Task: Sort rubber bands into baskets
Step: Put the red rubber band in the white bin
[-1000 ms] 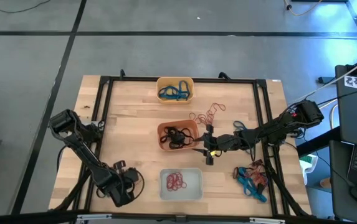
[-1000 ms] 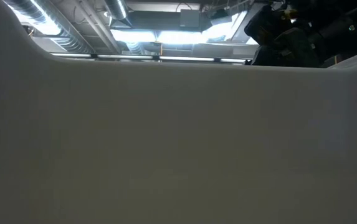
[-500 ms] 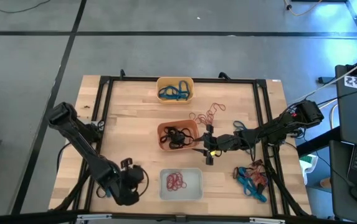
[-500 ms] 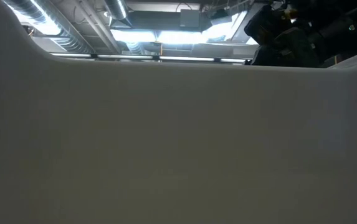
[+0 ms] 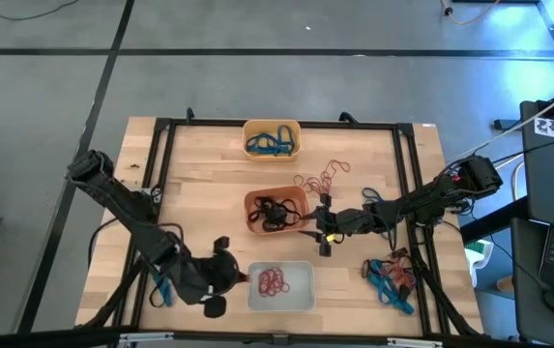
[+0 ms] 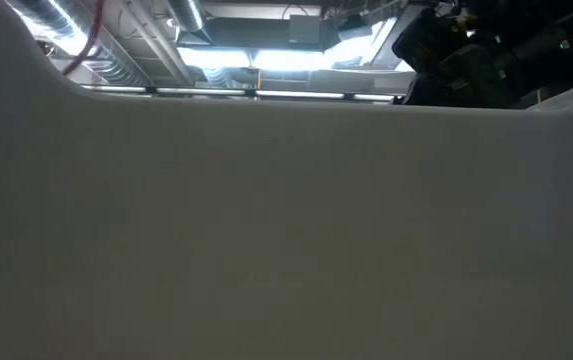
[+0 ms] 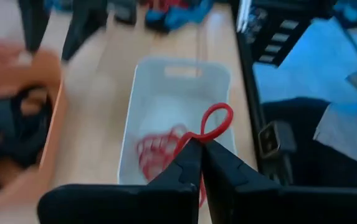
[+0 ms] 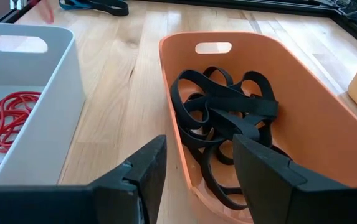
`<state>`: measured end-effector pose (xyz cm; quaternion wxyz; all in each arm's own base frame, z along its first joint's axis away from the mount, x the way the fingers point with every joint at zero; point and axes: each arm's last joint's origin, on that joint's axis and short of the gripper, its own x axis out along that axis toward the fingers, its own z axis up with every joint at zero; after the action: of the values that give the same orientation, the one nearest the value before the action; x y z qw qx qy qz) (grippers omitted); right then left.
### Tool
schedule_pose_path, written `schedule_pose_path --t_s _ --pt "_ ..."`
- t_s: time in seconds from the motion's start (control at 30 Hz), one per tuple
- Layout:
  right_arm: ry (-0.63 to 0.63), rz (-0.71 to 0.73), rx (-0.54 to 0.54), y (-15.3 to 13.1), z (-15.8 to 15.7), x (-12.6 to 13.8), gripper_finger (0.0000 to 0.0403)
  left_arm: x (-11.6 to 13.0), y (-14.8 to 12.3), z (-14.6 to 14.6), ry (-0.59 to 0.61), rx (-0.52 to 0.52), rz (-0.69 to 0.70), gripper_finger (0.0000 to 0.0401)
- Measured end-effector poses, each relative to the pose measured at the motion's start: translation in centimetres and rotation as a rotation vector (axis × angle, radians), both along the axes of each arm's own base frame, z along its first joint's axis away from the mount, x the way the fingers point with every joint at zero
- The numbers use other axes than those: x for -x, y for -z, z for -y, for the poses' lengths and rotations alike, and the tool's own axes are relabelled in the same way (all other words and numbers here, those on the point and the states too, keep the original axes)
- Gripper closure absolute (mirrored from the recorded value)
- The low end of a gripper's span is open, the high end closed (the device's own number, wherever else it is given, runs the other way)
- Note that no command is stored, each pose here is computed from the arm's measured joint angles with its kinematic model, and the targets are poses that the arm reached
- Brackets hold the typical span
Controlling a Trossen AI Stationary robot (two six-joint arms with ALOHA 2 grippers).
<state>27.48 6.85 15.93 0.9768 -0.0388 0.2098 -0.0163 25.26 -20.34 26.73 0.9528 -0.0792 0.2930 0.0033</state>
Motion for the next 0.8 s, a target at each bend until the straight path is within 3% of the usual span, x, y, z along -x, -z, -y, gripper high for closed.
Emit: schedule_pose_path --t_s 0.2,0.4,0.8 --pt "0.000 0.000 0.000 0.0 0.0 0.0 0.0221 -1.5 -1.2 -0.4 0.051 -0.049 0.135 0.0393" --pt "0.000 0.000 0.000 0.0 0.0 0.0 0.0221 -2.4 -1.2 -0.9 0.049 -0.080 0.165 0.0389" --pt "0.000 -0.001 0.000 0.0 0.0 0.0 0.0221 -5.8 5.7 0.2 0.035 -0.089 0.017 0.0389"
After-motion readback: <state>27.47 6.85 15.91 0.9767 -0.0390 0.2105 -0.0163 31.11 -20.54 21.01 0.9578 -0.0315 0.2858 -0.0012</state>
